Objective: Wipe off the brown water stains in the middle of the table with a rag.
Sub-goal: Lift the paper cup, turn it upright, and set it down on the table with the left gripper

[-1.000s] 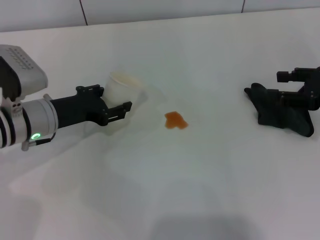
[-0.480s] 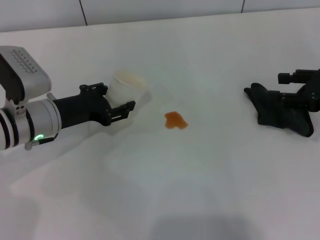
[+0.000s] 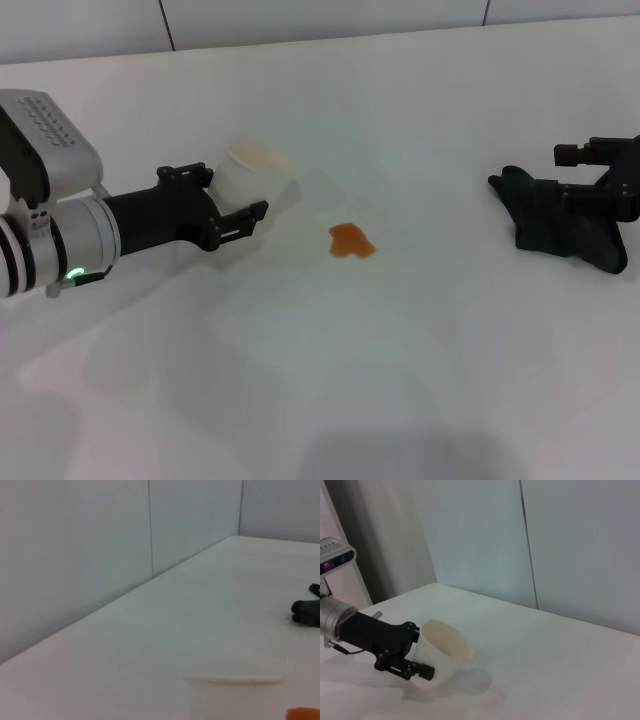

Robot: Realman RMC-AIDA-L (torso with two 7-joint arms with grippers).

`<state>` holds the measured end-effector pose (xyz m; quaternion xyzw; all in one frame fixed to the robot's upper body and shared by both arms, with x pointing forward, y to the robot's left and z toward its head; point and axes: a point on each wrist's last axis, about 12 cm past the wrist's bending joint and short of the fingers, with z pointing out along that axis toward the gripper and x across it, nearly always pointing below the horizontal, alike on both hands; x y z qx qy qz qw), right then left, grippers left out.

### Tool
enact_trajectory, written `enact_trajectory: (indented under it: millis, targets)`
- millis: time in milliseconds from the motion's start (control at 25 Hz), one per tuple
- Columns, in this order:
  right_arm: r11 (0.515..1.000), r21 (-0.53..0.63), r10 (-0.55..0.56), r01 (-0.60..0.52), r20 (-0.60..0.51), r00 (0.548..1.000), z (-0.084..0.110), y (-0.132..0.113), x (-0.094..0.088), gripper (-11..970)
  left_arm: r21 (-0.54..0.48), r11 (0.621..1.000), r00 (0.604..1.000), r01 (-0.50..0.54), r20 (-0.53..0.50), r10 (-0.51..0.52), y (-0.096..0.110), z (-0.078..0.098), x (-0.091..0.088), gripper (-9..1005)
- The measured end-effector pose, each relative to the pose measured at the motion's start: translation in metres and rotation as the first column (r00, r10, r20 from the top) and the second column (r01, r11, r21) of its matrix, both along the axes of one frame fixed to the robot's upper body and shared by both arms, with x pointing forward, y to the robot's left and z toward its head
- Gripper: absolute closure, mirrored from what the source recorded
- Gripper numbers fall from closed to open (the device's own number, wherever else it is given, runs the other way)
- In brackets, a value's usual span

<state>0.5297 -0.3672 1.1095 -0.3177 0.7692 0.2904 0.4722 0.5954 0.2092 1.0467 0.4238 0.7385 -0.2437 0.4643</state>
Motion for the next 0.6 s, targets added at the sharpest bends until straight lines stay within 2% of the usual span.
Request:
enact_trajectory:
  millis: [600]
  targets:
    - [1.0, 0.001, 0.003, -0.003, 0.002, 1.0, 0.0008, 0.0005, 0.0007, 306, 0.01, 1.0, 1.0, 0.001, -0.02, 0.0, 0.0026, -0.0069, -0.0069, 347]
